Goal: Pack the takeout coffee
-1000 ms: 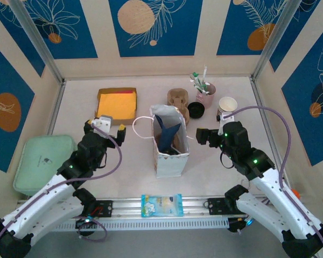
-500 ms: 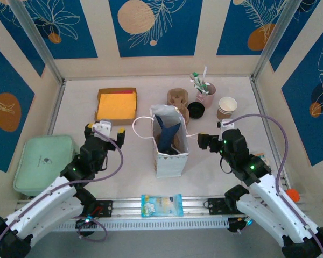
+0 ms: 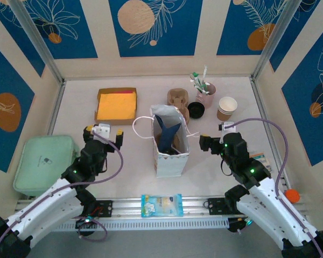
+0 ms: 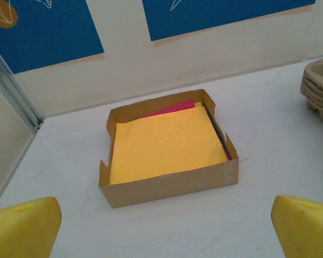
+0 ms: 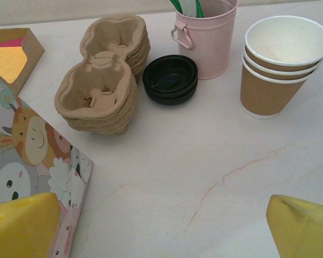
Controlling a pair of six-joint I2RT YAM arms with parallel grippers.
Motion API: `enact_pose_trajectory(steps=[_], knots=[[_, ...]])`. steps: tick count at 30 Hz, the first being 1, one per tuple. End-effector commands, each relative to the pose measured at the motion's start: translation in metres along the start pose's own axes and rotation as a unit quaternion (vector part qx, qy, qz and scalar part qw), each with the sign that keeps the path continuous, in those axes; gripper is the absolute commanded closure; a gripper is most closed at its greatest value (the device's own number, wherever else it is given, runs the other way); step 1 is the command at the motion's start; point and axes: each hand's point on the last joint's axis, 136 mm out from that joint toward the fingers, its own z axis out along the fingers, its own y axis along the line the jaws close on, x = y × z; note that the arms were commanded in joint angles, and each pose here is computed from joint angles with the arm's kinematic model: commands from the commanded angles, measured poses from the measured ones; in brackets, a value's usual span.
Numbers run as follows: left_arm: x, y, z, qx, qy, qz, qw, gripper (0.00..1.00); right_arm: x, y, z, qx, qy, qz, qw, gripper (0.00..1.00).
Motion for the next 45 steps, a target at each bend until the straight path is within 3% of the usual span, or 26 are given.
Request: enact_pose_trajectory(steps=[1, 36, 45], knots=[[-0.004, 0.009, -0.001, -0.021, -0.016, -0.002, 1.0, 0.0, -0.004, -0.006, 0.0, 0.012, -0.018, 0.01, 1.0, 0.01], [0.022, 0.042, -0.012, -0.107, -0.04, 0.004, 0.993, 0.0, 0.02, -0.034, 0.002, 0.07, -0.035, 0.029, 0.997, 0.01], [0.028, 0.049, -0.016, -0.121, -0.044, 0.002, 0.992, 0.0, 0.031, -0.038, -0.004, 0.061, -0.064, -0.014, 0.996, 0.01]])
